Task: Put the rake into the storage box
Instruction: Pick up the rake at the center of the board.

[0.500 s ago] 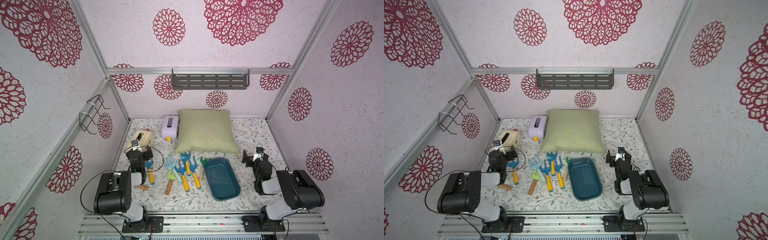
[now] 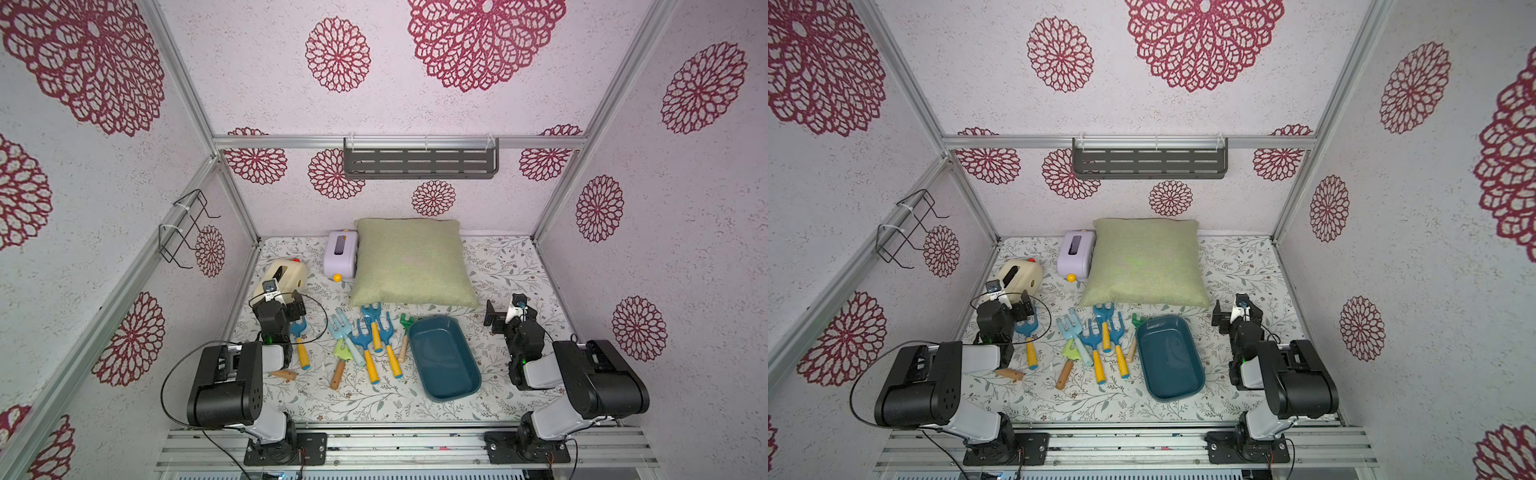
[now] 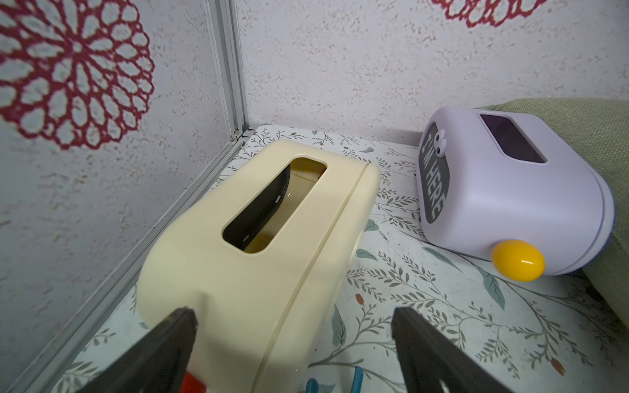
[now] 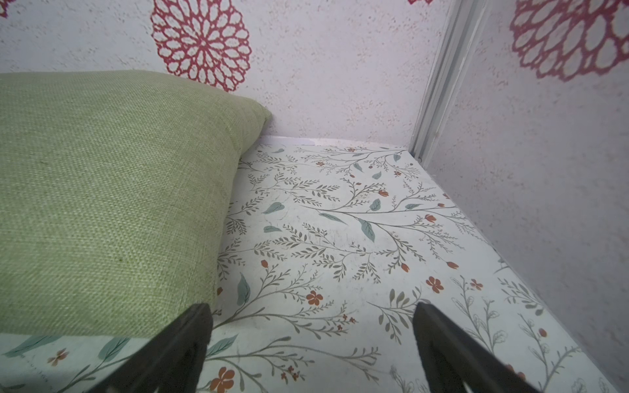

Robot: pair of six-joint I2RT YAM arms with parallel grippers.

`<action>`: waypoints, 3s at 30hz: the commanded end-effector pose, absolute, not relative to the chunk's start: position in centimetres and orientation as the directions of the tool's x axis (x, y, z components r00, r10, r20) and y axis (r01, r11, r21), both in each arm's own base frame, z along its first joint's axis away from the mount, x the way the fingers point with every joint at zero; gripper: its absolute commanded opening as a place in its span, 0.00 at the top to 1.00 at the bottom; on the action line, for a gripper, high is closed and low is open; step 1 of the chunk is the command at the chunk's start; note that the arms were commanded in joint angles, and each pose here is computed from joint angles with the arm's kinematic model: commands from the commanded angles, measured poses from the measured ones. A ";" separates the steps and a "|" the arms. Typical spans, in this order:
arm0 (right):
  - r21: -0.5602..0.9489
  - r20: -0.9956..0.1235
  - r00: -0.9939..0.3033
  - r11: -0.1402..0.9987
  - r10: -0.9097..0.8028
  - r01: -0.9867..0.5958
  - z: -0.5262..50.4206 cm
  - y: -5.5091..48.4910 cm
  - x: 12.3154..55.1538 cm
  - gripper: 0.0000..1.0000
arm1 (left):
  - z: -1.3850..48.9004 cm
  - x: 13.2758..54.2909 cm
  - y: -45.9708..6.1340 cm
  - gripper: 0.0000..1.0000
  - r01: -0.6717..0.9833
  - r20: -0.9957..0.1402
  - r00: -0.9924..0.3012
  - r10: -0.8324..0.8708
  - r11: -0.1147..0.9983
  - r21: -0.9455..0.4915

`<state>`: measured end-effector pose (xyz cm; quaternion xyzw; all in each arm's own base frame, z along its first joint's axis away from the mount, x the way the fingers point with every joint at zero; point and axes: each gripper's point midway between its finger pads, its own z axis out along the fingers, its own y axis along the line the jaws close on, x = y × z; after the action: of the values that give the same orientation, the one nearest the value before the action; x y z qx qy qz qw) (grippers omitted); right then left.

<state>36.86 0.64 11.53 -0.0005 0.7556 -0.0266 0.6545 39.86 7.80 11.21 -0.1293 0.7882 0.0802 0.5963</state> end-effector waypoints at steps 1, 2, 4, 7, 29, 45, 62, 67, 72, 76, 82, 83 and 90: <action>-0.028 -0.996 -0.086 0.999 -0.024 0.046 13.3 0.6 37.2 0.01 | 12.0 40.4 7.9 0.03 -0.299 -0.966 -0.236 -0.104 0.954 -0.030; -0.028 -0.996 -0.086 0.999 -0.024 0.046 13.3 0.6 37.2 0.01 | 12.0 40.4 7.9 0.03 -0.299 -0.966 -0.236 -0.104 0.954 -0.030; -0.028 -0.996 -0.086 0.999 -0.024 0.046 13.2 0.6 37.2 0.01 | 12.0 40.4 7.9 0.03 -0.300 -0.966 -0.236 -0.104 0.954 -0.030; -0.027 -0.996 -0.085 0.999 -0.023 0.046 13.3 0.6 37.2 0.01 | 12.0 40.4 7.9 0.03 -0.299 -0.966 -0.235 -0.104 0.954 -0.030; 0.313 -0.950 -0.038 0.948 0.311 -0.063 24.9 3.7 31.2 0.01 | 22.0 33.1 1.1 0.03 -0.239 -0.929 -0.143 -0.341 0.923 -0.302; 0.509 -0.842 -0.416 0.763 0.344 -0.399 25.1 15.0 30.4 0.01 | 20.8 29.4 0.8 0.03 -0.226 -0.855 -0.164 -0.492 0.863 -0.452; 0.443 -0.707 -0.703 0.723 -0.082 -0.530 17.2 33.3 29.4 0.32 | 15.2 30.1 4.0 0.03 -0.447 -0.745 -0.183 -0.642 0.729 -0.519; 0.413 -0.649 -0.742 0.740 -0.170 -0.531 14.0 36.2 29.1 0.41 | 14.8 30.2 4.1 0.03 -0.455 -0.738 -0.185 -0.649 0.722 -0.521; 0.390 -0.592 -0.772 0.756 -0.231 -0.525 11.3 38.2 29.0 0.50 | 15.0 30.0 4.2 0.02 -0.451 -0.740 -0.173 -0.650 0.720 -0.527; 0.382 -0.561 -0.786 0.761 -0.260 -0.524 9.8 39.2 28.8 0.54 | 15.1 29.9 4.3 0.03 -0.449 -0.741 -0.165 -0.651 0.718 -0.531; 0.374 -0.517 -0.804 0.768 -0.293 -0.520 7.7 40.3 28.6 0.61 | 15.3 30.0 4.3 0.03 -0.443 -0.740 -0.162 -0.653 0.718 -0.537; 0.372 -0.512 -0.806 0.768 -0.298 -0.521 7.4 40.5 28.5 0.61 | 15.2 29.9 4.3 0.03 -0.444 -0.740 -0.162 -0.653 0.718 -0.537; 0.349 -0.478 -0.817 0.785 -0.322 -0.513 5.6 41.0 28.6 0.59 | 15.1 29.9 4.2 0.03 -0.441 -0.737 -0.161 -0.656 0.716 -0.541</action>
<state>28.40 40.77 5.23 -0.2292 0.9204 0.2465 0.1989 29.78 4.11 14.65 -0.3628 0.7649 -0.0925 0.5242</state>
